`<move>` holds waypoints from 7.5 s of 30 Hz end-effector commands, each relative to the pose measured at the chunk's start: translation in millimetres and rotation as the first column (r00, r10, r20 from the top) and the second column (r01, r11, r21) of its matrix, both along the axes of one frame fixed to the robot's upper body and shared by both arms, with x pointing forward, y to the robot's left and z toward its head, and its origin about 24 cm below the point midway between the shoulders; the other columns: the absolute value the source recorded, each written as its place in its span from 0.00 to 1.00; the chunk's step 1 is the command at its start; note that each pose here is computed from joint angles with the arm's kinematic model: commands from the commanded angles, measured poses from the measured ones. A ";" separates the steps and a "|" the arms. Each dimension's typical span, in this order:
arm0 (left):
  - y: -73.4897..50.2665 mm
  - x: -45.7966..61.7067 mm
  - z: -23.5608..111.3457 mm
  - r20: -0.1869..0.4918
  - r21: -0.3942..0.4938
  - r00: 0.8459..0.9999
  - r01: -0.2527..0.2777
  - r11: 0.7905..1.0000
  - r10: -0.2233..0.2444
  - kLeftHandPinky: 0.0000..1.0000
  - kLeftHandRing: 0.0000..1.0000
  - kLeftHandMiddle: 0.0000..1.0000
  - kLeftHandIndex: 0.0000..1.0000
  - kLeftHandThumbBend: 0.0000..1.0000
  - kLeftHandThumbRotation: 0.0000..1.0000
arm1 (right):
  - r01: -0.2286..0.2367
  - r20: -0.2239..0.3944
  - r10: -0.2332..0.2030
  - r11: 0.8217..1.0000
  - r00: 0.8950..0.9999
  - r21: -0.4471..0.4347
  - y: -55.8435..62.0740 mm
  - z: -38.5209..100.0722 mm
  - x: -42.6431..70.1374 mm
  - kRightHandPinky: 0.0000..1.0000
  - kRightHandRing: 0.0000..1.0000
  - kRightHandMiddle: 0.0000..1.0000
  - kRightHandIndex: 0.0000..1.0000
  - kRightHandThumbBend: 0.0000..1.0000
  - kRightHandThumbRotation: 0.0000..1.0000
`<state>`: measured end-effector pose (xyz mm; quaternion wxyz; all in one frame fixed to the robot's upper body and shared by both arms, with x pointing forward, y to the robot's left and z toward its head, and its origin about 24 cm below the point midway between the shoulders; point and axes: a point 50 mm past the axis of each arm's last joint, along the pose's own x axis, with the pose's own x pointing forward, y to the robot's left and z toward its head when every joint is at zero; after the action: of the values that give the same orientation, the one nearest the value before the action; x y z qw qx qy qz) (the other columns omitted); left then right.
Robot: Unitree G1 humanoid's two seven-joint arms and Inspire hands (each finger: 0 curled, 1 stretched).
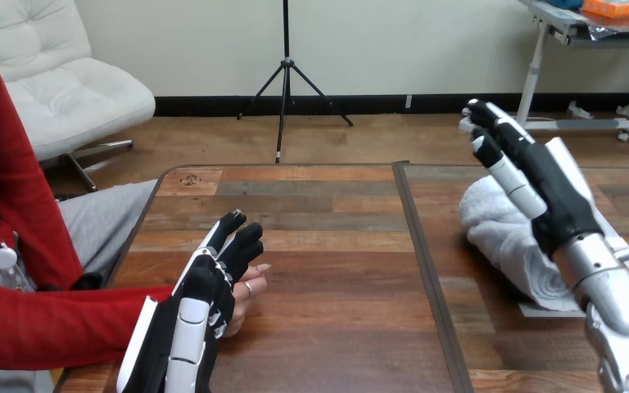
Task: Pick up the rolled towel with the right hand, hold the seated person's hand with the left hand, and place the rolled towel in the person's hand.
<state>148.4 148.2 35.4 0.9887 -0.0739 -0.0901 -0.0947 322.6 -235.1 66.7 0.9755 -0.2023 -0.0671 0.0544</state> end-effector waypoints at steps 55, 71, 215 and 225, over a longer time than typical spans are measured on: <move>-6.7 17.5 18.8 0.114 -0.054 0.993 0.004 0.999 0.003 0.91 0.89 0.89 0.88 0.65 1.00 | 0.240 -0.189 -0.332 0.890 0.924 -0.387 -38.4 36.5 58.8 0.86 0.99 1.00 1.00 1.00 0.63; -4.3 16.3 18.4 0.106 -0.054 0.994 -0.003 0.999 0.009 0.90 0.89 0.87 0.83 0.66 1.00 | 0.241 -0.240 -0.372 0.865 0.897 -0.440 -40.3 24.5 55.3 0.87 1.00 1.00 1.00 1.00 0.55; 1.2 12.9 20.3 0.131 -0.084 0.990 0.058 0.995 -0.047 0.90 0.92 0.87 0.66 0.63 0.96 | -0.077 -0.360 -0.457 0.529 0.814 -0.845 -4.0 -41.0 36.6 0.25 0.36 0.46 0.64 1.00 0.20; 2.1 13.5 20.3 0.142 -0.076 0.988 0.071 0.995 -0.060 0.91 0.93 0.88 0.64 0.64 0.99 | -0.073 -0.353 -0.450 0.530 0.821 -0.845 -5.3 -42.1 35.5 0.23 0.33 0.44 0.63 0.98 0.15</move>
<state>154.9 148.9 41.1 0.9791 -0.1053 -0.1110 -0.1342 367.1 -243.6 42.0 0.7419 -0.6261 0.2399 -0.0021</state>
